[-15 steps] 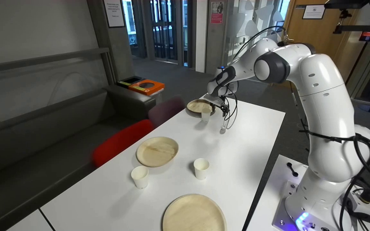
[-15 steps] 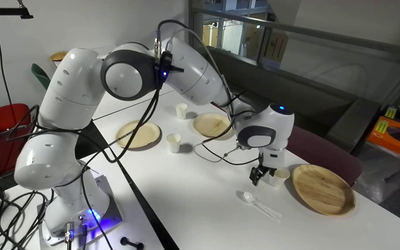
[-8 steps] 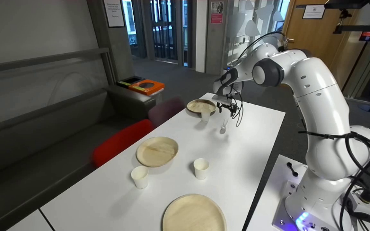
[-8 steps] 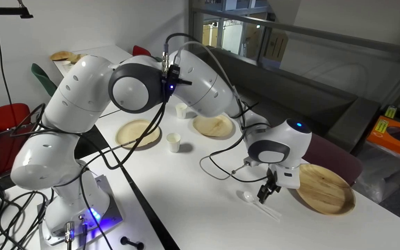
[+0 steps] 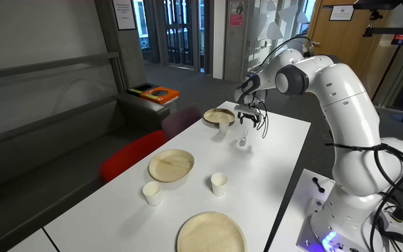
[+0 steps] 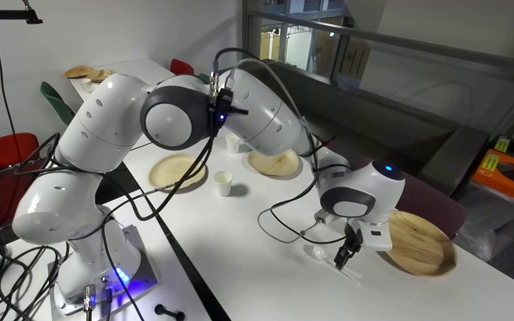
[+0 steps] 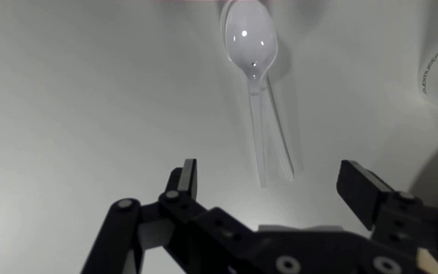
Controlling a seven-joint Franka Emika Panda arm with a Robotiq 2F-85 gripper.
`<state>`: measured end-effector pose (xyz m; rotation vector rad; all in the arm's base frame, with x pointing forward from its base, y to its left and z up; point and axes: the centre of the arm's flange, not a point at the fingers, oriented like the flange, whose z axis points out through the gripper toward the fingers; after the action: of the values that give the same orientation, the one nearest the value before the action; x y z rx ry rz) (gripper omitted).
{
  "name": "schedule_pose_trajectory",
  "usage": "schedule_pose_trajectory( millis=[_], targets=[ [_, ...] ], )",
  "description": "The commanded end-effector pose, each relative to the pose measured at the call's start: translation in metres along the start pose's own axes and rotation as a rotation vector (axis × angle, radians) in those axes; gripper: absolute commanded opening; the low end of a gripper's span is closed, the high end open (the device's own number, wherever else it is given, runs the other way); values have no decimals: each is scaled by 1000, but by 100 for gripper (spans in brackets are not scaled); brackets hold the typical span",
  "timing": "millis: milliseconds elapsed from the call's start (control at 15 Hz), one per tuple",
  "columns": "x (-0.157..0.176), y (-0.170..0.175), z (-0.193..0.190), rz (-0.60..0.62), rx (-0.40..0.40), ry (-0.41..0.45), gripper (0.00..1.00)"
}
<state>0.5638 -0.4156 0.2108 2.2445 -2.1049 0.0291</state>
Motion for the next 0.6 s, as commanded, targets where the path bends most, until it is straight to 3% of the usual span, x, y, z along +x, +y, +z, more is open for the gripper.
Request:
schedule_pose_trajectory(
  millis=[0, 200, 533],
  targets=[
    [0, 0, 0, 0, 0, 0, 100],
    [-12, 1, -9, -11, 13, 11, 100],
    [-30, -5, 12, -37, -28, 14, 100]
  ],
)
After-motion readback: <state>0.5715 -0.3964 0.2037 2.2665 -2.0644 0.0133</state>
